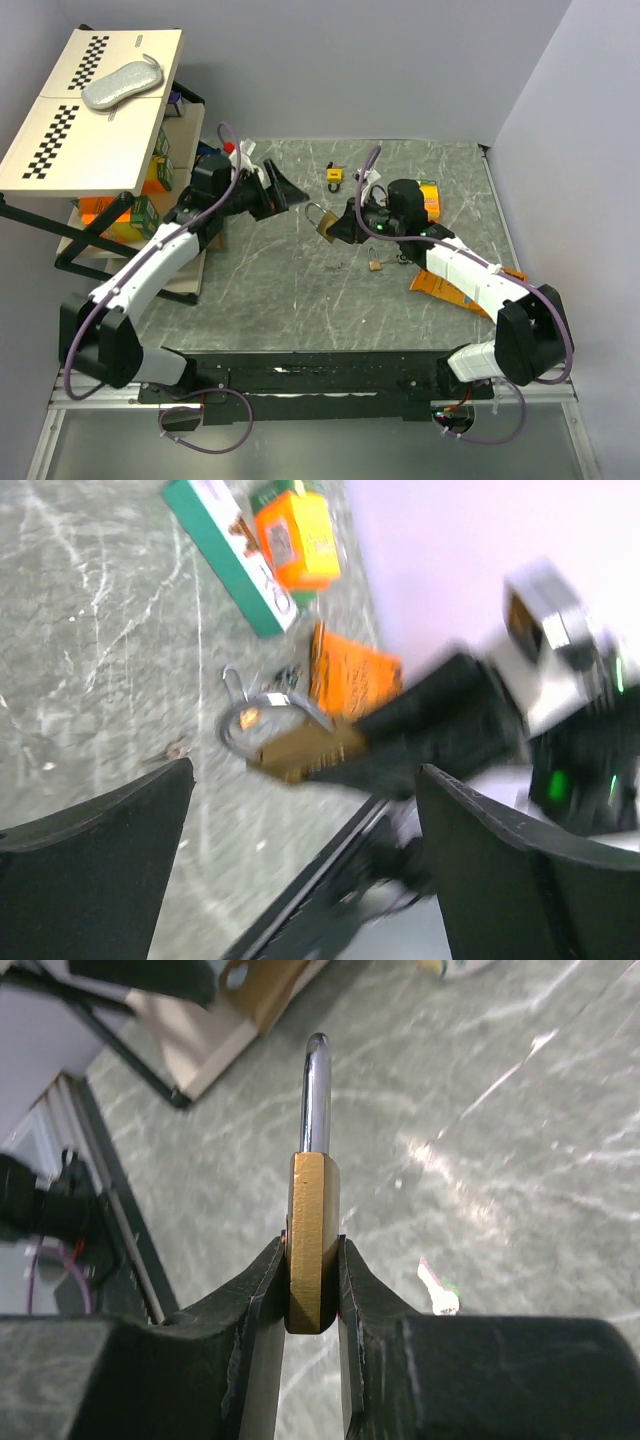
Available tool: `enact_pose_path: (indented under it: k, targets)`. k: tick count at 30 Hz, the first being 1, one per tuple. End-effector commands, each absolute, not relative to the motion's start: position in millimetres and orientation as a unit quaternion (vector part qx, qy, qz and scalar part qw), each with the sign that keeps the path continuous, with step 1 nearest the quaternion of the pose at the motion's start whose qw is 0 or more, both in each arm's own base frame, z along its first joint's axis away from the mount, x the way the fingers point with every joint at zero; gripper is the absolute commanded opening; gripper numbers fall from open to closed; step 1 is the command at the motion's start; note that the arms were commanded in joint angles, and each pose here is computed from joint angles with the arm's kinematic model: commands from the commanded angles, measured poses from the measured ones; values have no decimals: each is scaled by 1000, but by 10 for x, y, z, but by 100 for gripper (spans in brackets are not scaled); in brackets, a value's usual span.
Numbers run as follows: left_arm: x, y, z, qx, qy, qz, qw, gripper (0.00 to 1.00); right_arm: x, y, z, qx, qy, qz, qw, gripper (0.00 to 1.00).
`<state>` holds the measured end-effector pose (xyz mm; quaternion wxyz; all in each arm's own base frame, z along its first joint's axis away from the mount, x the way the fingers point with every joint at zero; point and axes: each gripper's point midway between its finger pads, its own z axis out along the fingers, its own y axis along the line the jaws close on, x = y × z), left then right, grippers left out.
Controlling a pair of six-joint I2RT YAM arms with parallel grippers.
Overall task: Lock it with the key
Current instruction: Place the lock at the center of the board.
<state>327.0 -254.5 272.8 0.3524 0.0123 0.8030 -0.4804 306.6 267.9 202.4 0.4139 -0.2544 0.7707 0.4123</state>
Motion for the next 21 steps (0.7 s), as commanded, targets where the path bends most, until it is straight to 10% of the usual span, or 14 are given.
enact_pose_path:
  k: [1,21]
  targets:
    - [3688,-2611,2968,-130,786,-504,334,96,3233,2841,3006,-242,687,417,544,0]
    - [3738,-2896,2544,-157,801,-521,251,89,3309,3175,3261,-221,660,418,583,0]
